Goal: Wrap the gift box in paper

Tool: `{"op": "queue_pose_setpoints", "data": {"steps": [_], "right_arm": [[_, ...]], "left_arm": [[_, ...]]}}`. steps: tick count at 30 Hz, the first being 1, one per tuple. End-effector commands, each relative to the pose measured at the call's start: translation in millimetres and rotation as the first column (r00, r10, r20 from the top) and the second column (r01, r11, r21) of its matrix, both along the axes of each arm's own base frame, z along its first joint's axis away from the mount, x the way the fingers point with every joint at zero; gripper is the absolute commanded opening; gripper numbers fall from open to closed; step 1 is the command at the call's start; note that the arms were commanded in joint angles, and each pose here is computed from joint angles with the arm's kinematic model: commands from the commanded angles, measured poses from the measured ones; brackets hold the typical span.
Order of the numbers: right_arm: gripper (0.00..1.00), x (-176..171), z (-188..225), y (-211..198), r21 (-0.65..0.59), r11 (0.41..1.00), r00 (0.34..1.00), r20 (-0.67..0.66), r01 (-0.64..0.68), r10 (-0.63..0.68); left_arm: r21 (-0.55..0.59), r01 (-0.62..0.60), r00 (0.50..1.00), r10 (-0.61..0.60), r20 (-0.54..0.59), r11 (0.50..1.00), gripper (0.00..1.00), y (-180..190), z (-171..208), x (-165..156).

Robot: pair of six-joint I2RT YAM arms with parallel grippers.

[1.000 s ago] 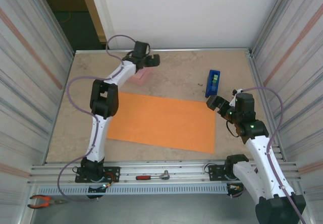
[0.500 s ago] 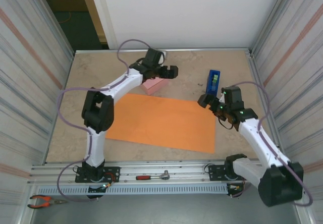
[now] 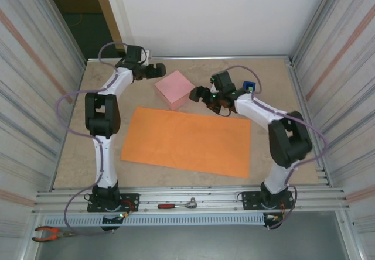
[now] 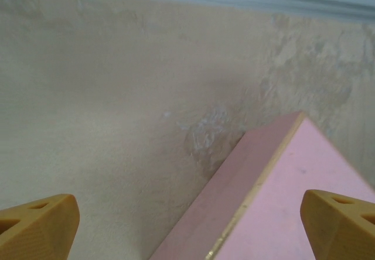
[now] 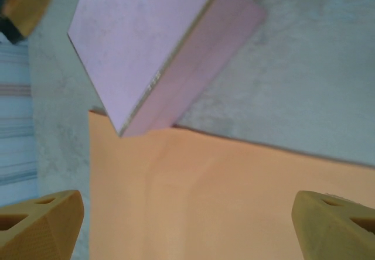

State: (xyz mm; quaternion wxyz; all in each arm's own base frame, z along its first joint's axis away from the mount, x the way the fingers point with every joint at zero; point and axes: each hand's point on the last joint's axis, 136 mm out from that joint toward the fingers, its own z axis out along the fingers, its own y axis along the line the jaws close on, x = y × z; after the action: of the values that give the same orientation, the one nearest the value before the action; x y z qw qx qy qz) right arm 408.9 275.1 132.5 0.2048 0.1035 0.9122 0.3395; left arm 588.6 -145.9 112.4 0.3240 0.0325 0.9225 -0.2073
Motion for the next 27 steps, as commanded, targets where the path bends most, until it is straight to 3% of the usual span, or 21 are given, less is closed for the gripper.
{"op": "queue_pose_setpoints", "data": {"steps": [1, 9, 18, 20, 24, 27], "right_arm": [[0.88, 19.4, -7.0, 26.9, 0.104, 0.995, 0.998, -0.056, 0.008, -0.002], [0.80, 60.8, -38.7, 52.8, 0.180, 0.982, 0.992, -0.123, 0.060, -0.038], [0.58, 84.5, -52.0, 29.8, 0.193, 0.974, 0.986, -0.140, 0.115, -0.088], [0.60, 85.9, -50.9, 20.0, 0.187, 0.975, 0.986, -0.137, 0.123, -0.098], [0.76, 82.9, -47.1, 5.7, 0.159, 0.979, 0.986, -0.125, 0.126, -0.106], [0.77, 79.2, -48.3, 4.3, 0.148, 0.982, 0.987, -0.122, 0.119, -0.101]], "left_arm": [[-0.090, 0.144, 0.989, -0.145, -0.009, 0.986, 0.95, -33.3, 9.8, -7.8], [-0.227, 0.175, 0.978, -0.196, -0.072, 0.958, 0.83, -54.2, -7.9, -28.0], [-0.304, 0.223, 0.961, -0.261, -0.091, 0.926, 0.72, -83.5, 1.1, -71.9], [-0.306, 0.245, 0.957, -0.280, -0.076, 0.920, 0.72, -91.5, 8.0, -80.3], [-0.302, 0.263, 0.954, -0.294, -0.062, 0.916, 0.73, -101.3, 16.8, -87.6], [-0.301, 0.256, 0.953, -0.292, -0.080, 0.919, 0.75, -104.8, 9.0, -87.6]]}}
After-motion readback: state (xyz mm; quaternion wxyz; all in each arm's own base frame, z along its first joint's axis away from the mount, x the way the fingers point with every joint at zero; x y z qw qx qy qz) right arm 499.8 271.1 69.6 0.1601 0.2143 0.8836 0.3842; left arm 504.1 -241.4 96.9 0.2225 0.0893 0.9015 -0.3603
